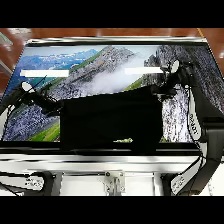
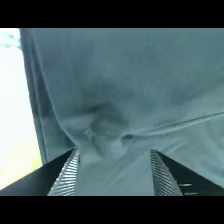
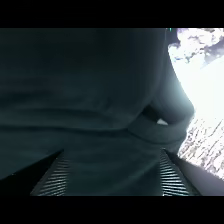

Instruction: Fold the shirts.

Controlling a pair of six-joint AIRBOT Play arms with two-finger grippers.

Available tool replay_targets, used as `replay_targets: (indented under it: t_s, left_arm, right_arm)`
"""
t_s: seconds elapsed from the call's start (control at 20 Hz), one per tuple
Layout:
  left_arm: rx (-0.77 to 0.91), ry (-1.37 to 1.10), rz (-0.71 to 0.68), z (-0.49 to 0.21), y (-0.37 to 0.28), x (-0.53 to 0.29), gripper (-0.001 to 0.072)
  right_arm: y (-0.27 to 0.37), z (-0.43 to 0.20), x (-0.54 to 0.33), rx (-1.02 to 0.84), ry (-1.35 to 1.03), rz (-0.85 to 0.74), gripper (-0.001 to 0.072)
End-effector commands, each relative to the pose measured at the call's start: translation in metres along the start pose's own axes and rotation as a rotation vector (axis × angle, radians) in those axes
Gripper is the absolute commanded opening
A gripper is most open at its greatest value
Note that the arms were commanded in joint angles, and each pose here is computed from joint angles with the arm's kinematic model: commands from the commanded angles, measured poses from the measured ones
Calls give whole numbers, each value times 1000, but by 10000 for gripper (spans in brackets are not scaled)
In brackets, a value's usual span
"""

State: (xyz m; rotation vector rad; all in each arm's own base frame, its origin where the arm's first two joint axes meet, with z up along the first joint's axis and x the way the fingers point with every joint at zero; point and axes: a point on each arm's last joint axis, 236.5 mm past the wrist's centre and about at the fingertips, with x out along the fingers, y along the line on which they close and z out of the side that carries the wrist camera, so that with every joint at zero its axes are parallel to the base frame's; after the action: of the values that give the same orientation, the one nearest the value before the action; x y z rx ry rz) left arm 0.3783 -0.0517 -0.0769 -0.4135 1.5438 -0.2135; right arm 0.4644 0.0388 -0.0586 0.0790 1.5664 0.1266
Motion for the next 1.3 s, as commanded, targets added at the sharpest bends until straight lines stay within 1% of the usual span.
replay_targets:
  t_s: [0.0, 0.1, 0.15, 0.2, 0.25, 0.3, 0.35, 0.45, 0.5, 0.6, 0.75, 0.9, 1.25]
  left_arm:
    - [-3, 19, 0, -12, 3, -25, 535]
    - [20, -5, -5, -22, 4, -54, 536]
    - [21, -13, -8, -31, 7, -67, 539]
    - [8, -20, -10, -43, 10, -75, 542]
    - [-1, -23, -11, -58, 15, -77, 597]
    - [-29, -14, -14, -79, 21, -73, 687]
    - [-60, 12, -21, -100, 27, -63, 708]
    - [-90, 99, -79, -146, 29, -37, 709]
    - [-103, 132, -115, -165, 27, -25, 709]
    - [-130, 171, -147, -188, 26, -4, 709]
    - [-152, 167, -159, -198, 28, 14, 709]
    - [-145, 141, -150, -193, 31, 17, 709]
    - [-228, 70, -203, -182, 23, 32, 709]
  right_arm:
    - [-20, -14, -36, -89, -2, -88, 671]
    - [-67, -40, -75, -56, 45, -251, 662]
    - [-75, -46, -90, 5, 16, -220, 605]
    - [-81, -52, -103, 57, -10, -154, 571]
    - [-88, -61, -111, 109, -16, -88, 572]
    - [-93, -73, -113, 162, -13, -14, 572]
    - [-97, -84, -112, 205, -8, 51, 579]
    - [-99, -107, -100, 255, 21, 173, 586]
    - [-98, -114, -91, 283, 25, 228, 644]
    - [-94, -127, -70, 319, 52, 298, 644]
    - [-78, -144, -44, 312, 110, 364, 644]
    - [-74, -149, -27, 333, 115, 385, 643]
    - [-69, -144, -23, 350, 94, 410, 643]
